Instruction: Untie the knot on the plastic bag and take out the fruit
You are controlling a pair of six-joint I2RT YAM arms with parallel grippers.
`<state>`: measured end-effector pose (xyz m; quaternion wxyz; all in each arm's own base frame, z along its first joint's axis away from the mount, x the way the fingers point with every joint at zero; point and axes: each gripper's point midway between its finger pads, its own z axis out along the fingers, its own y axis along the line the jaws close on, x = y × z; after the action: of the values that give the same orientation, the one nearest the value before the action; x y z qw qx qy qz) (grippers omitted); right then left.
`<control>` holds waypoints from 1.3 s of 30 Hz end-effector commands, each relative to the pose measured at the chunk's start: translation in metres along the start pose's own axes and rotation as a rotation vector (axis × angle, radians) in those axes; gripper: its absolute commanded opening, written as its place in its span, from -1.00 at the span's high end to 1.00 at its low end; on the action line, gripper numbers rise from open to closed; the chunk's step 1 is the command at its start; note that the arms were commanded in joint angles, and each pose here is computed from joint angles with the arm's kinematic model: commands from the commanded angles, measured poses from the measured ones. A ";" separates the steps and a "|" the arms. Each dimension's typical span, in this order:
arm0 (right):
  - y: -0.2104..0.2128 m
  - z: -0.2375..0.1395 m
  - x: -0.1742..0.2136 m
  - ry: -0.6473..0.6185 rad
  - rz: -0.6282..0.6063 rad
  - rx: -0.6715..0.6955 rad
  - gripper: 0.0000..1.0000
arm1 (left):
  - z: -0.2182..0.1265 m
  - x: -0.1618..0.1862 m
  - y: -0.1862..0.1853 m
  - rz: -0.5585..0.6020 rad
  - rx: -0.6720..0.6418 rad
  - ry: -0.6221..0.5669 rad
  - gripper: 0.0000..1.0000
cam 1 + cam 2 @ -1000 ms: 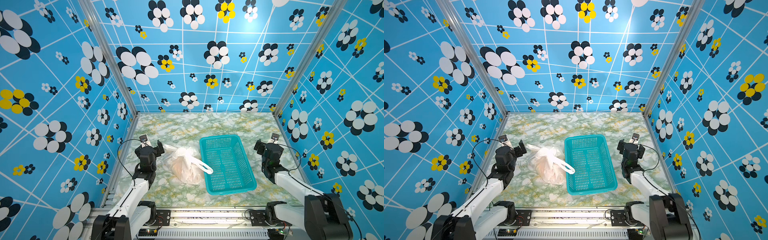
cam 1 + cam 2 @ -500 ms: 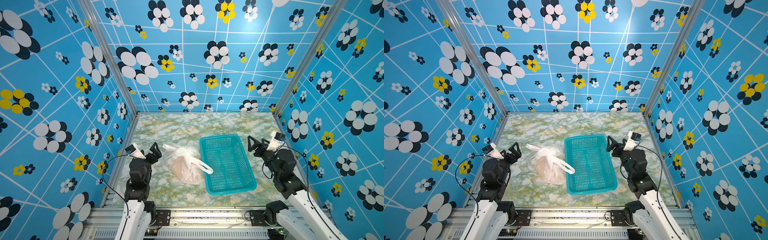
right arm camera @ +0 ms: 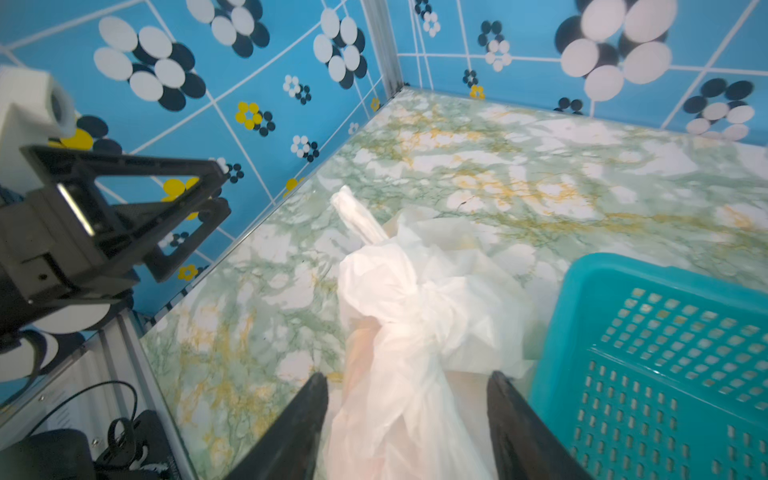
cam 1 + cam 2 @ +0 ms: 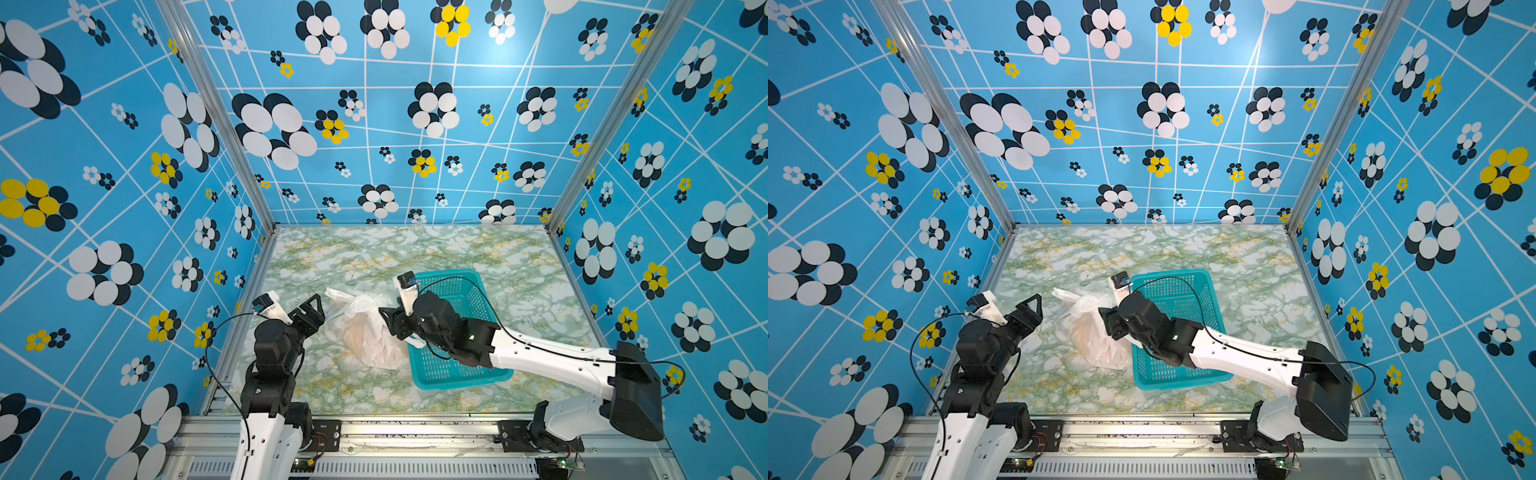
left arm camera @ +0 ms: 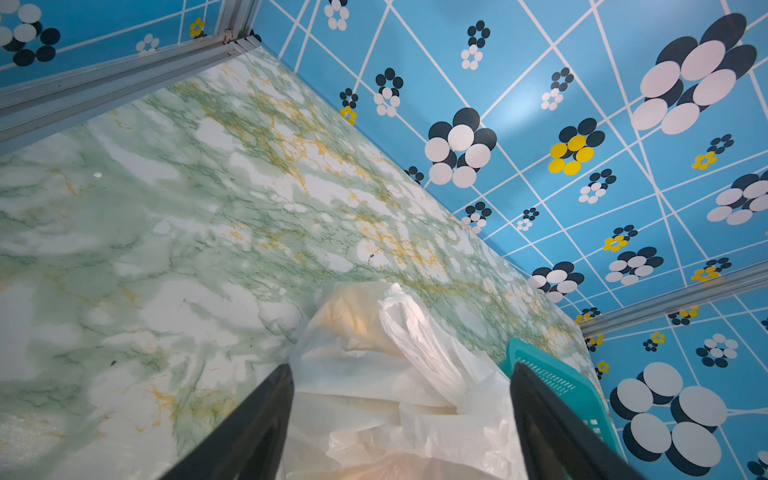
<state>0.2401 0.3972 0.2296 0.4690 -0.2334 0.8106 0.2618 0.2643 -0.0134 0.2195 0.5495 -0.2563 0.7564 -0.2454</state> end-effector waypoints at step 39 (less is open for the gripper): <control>-0.094 -0.023 0.062 -0.025 -0.057 0.397 -0.78 | 0.029 0.023 -0.041 0.177 0.030 0.291 -0.64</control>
<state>0.2648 0.2889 0.1327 0.5024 -0.1049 0.8541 0.0840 0.2877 -0.0644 0.2142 0.4463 -0.1501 0.8443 -0.2560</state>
